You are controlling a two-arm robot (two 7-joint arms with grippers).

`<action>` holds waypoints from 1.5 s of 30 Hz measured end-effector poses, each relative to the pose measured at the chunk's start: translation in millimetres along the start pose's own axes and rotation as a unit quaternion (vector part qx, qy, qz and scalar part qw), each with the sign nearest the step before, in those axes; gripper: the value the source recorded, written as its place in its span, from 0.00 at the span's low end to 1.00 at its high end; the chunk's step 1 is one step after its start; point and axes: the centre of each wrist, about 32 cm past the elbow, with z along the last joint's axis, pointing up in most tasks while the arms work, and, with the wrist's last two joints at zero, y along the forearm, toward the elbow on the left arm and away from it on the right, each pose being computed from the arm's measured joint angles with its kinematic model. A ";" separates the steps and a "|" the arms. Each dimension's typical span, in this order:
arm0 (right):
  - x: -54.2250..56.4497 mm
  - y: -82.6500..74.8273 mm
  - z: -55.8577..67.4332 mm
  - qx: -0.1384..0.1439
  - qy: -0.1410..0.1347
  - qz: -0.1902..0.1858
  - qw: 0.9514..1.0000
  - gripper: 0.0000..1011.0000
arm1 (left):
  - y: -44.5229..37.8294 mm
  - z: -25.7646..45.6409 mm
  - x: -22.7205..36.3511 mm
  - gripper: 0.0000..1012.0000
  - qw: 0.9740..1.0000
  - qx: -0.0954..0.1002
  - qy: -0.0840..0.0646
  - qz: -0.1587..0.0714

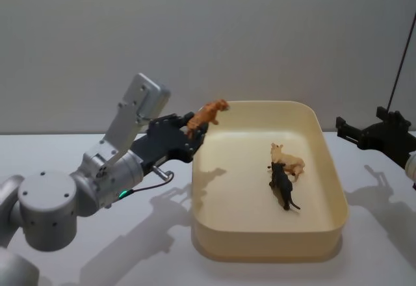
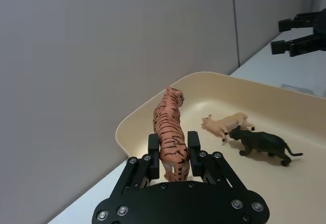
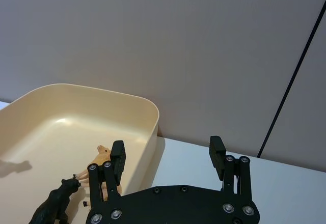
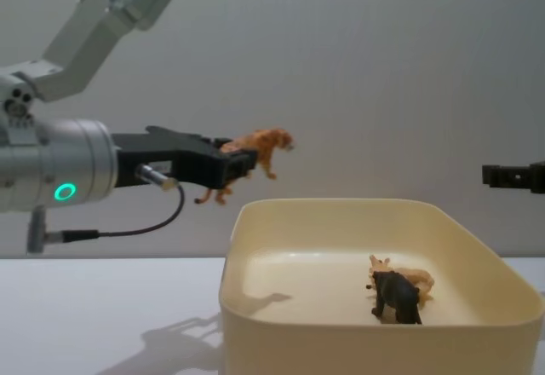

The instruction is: Pick up the toy alternately with two hands and place it into the central storage box.

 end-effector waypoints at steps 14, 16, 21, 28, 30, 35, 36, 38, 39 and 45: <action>0.0 0.0 0.0 0.000 0.000 0.000 1.000 0.99 | -35.9 9.8 13.7 0.41 0.993 0.014 -0.030 -0.116; 0.0 0.0 0.0 0.000 0.000 0.000 1.000 0.99 | -39.9 10.5 15.0 0.45 0.991 0.018 -0.034 -0.129; 0.0 0.0 0.0 0.000 0.000 0.000 1.000 0.99 | -52.5 13.2 18.5 0.63 0.986 0.027 -0.043 -0.160; 0.0 0.0 0.0 0.000 0.000 0.000 1.000 0.99 | -62.1 15.7 21.1 0.84 0.981 0.035 -0.051 -0.186; 0.0 0.0 0.0 0.000 0.000 0.000 1.000 0.99 | -64.4 16.5 21.6 0.90 0.979 0.037 -0.052 -0.192; 0.0 0.0 0.0 0.000 0.000 0.000 1.000 0.99 | -67.7 17.2 22.4 0.99 0.977 0.040 -0.055 -0.201; 0.0 0.0 0.0 0.000 0.000 0.000 1.000 0.99 | -68.6 17.6 22.7 0.99 0.977 0.041 -0.055 -0.203; 0.0 0.0 0.0 0.000 0.000 0.000 1.000 0.99 | -69.4 17.8 22.8 0.99 0.976 0.042 -0.056 -0.205; 0.0 0.0 0.0 0.000 0.000 0.000 1.000 0.99 | -70.1 18.1 23.0 0.99 0.976 0.042 -0.057 -0.207; 0.0 0.0 0.0 0.000 0.000 0.000 1.000 0.99 | -72.0 18.8 23.5 0.99 0.975 0.044 -0.058 -0.212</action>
